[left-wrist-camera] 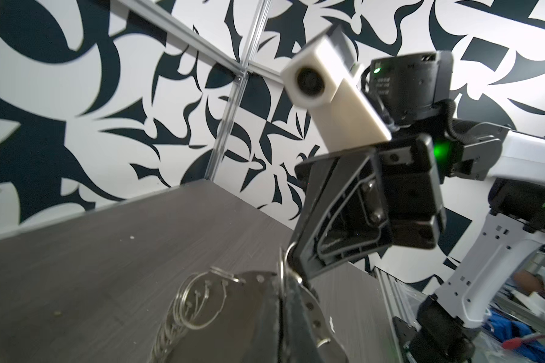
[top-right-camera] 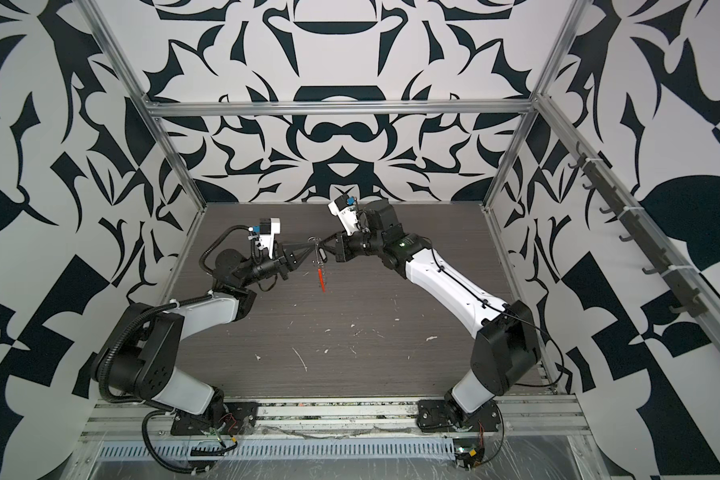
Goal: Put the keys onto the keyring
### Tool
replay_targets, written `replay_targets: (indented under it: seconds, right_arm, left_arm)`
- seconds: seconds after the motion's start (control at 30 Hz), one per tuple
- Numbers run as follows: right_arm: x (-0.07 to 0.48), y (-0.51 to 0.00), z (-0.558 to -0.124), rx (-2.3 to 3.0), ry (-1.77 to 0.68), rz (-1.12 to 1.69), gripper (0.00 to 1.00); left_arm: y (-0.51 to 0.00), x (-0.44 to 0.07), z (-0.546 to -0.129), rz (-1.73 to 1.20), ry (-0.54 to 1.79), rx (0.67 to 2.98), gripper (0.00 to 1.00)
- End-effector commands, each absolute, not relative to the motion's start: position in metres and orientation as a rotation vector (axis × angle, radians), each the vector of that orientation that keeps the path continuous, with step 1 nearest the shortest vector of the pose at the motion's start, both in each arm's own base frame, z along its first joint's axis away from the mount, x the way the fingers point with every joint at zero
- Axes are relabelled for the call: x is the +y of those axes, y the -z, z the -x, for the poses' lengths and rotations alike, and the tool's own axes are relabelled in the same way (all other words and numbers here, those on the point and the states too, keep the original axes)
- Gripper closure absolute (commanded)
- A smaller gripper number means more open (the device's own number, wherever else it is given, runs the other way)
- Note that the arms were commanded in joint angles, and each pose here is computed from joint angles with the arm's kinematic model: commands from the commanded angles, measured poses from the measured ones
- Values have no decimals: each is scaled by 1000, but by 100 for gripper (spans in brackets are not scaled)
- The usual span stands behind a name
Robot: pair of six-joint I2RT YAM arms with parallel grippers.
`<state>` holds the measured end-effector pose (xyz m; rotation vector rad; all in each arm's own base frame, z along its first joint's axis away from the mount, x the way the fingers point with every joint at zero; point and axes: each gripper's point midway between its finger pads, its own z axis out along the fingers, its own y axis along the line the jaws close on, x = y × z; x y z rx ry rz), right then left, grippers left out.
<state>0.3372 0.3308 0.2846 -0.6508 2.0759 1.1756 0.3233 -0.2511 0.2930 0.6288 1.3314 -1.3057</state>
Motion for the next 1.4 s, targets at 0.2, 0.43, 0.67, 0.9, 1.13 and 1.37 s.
replay_targets:
  seconds: [0.2,0.43,0.67,0.9,1.13,1.37]
  right_arm:
    - [320,-282,-339,2104,-1170,584,100]
    - [315,-317,-334,1966,-1138,651,100]
    - [325,-340,-323,1890,-1217,749,100]
    - [332,-354,-316,1837,-1223,802,100]
    - [336,-360,-316,1813,-1214,826,100]
    - [337,-361,-317,1810,-1200,828,100]
  left_arm:
    - [-347,-243,-306,-669,1218,1098,100]
    - [-343,-250,-308,-685,1298,1137,100]
    - [-342,-258,-307,-708,1334,1144,100]
    - [-338,-260,-308,-713,1346,1154,100]
    - [-336,-261,-310,-712,1354,1162,100]
    - [-335,-262,-310,-715,1365,1170,100]
